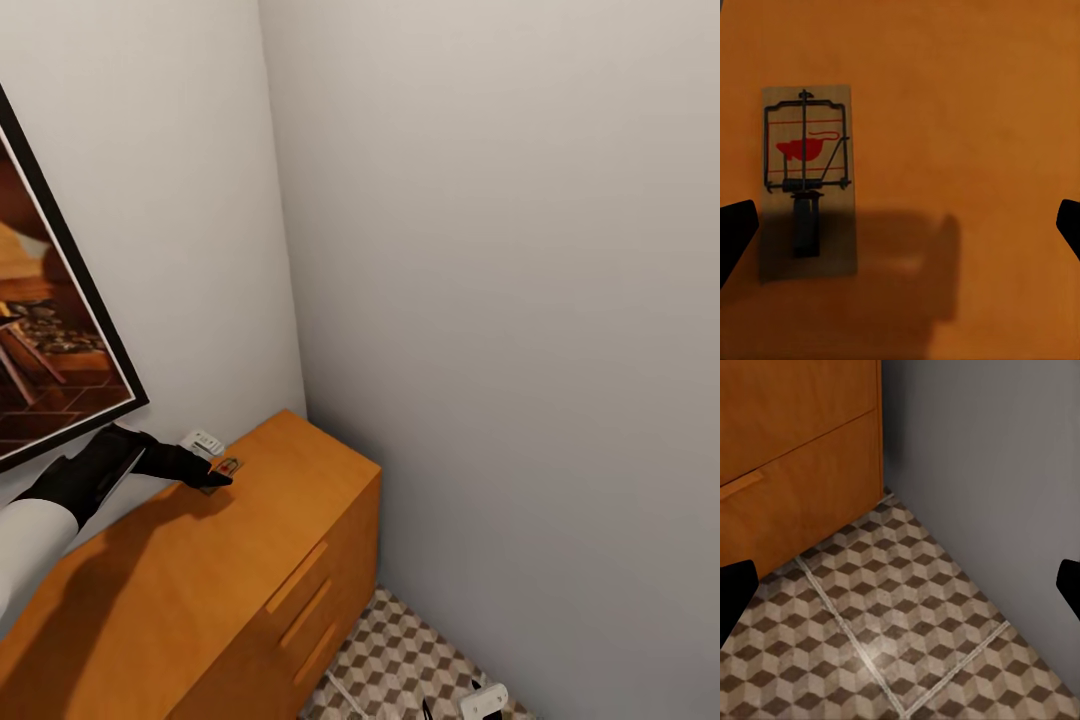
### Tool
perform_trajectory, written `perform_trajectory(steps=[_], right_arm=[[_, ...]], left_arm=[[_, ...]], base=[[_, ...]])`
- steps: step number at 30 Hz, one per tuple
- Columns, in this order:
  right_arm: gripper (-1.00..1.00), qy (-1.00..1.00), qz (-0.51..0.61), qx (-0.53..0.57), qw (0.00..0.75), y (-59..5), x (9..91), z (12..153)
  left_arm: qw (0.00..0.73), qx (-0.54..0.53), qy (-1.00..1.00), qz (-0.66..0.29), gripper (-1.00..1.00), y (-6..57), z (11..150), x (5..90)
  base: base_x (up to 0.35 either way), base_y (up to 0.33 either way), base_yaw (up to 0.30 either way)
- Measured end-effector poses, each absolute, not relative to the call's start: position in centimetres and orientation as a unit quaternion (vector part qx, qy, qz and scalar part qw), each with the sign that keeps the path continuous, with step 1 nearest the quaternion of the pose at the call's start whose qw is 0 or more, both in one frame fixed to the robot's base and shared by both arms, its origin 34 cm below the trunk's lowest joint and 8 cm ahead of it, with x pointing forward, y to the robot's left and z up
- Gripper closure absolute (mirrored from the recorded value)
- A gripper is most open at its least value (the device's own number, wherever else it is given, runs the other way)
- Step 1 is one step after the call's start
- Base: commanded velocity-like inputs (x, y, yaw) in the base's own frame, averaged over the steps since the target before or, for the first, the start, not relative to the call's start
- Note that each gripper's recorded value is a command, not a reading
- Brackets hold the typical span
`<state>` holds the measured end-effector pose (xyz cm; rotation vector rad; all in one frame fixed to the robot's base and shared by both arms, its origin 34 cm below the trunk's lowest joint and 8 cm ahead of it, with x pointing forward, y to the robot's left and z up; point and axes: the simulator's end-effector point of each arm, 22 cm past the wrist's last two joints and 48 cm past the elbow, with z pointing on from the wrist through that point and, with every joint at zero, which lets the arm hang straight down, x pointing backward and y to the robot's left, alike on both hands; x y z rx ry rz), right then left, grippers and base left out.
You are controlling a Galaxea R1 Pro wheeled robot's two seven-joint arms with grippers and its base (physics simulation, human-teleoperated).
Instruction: Take the four mousetraps from the cabinet in the bathroom and place them on the bathroom floor. Make sure all four end up on the same floor surface, and ensure that at least two of them are either under or directly next to the same bathroom sink.
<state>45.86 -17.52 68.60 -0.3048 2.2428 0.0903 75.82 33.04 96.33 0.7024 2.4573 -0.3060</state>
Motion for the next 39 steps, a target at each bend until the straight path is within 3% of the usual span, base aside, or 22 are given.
perform_trajectory(steps=[39], right_arm=[[-1.00,0.902,0.038,-0.121,0.412,-17.5,45.0,67.7]], left_arm=[[0.269,0.261,0.920,-0.117,-1.00,33.0,94.7,75.7]], base=[[0.000,0.025,0.000]])
